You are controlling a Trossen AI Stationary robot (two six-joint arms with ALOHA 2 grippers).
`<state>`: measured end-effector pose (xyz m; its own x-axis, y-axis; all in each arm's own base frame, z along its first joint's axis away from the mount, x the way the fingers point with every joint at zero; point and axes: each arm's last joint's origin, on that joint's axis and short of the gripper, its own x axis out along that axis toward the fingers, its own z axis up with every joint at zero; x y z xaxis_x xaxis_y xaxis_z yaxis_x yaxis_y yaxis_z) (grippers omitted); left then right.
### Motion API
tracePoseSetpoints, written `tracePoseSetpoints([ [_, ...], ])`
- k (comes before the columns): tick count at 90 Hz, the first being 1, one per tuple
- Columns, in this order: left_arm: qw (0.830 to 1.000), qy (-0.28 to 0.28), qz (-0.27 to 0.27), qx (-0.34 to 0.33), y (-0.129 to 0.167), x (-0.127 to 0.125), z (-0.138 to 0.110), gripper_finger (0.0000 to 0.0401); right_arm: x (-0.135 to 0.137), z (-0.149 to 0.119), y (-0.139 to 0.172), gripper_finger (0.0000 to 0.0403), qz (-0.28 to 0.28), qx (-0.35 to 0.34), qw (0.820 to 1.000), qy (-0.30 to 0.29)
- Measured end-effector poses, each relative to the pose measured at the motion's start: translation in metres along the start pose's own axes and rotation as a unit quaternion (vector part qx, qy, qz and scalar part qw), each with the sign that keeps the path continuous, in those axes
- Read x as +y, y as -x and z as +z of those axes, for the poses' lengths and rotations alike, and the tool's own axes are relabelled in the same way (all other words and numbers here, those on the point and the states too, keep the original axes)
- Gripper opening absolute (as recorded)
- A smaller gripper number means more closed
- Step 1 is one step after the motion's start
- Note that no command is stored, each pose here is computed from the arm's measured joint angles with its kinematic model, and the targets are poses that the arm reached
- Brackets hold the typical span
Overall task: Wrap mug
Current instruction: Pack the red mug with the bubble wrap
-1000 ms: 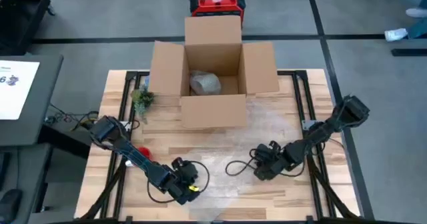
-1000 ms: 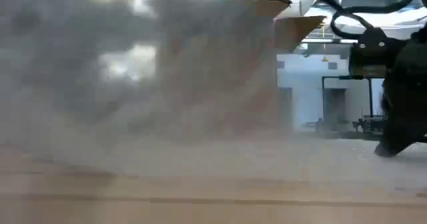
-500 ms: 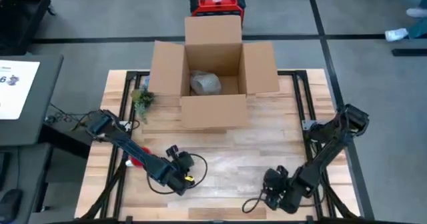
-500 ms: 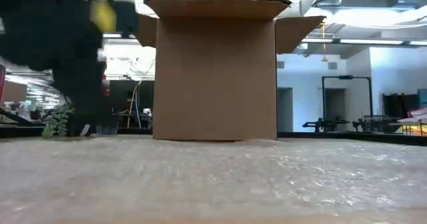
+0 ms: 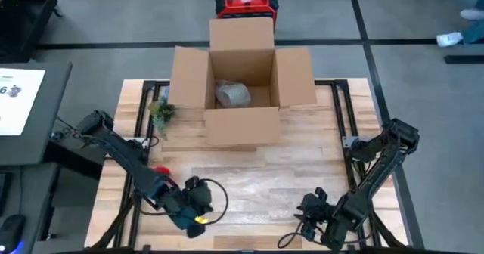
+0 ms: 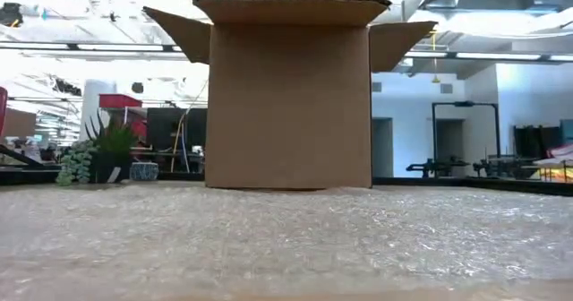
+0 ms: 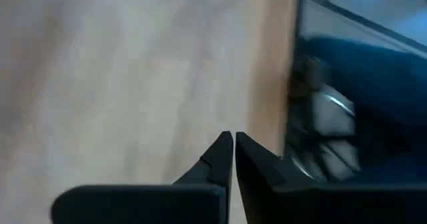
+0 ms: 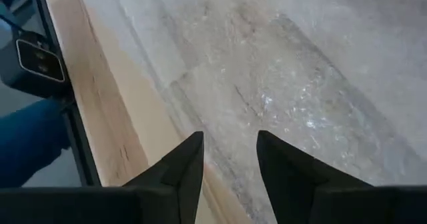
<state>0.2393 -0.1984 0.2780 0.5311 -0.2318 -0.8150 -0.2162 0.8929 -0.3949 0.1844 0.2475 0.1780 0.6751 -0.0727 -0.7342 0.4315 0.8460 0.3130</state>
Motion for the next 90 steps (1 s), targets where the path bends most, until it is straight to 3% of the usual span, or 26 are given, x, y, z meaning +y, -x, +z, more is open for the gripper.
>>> tracePoseSetpoints([
  [17,0.979,0.129,0.054,0.148,0.011,0.015,-0.019,0.0014,0.008,0.005,-0.001,0.0132,0.028,-0.033,0.999,0.023],
  [32,0.952,0.161,0.12,0.233,0.019,0.023,-0.038,0.0062,0.011,0.006,-0.001,0.0132,0.043,-0.041,0.997,0.044],
  [45,0.917,0.167,0.182,0.314,0.033,0.036,-0.047,0.0117,0.012,0.006,-0.001,0.0132,0.045,-0.045,0.997,0.046],
  [56,0.907,0.14,0.223,0.329,0.047,0.048,-0.048,0.016,0.012,0.007,-0.001,0.0132,0.044,-0.047,0.997,0.046],
  [67,0.914,0.118,0.252,0.296,0.051,0.059,-0.051,0.0191,0.012,0.006,0.0,0.0132,0.044,-0.048,0.997,0.046],
  [90,0.92,0.089,0.274,0.267,0.024,0.084,-0.069,0.019,0.013,0.007,0.0,0.0132,0.046,-0.048,0.997,0.044],
])
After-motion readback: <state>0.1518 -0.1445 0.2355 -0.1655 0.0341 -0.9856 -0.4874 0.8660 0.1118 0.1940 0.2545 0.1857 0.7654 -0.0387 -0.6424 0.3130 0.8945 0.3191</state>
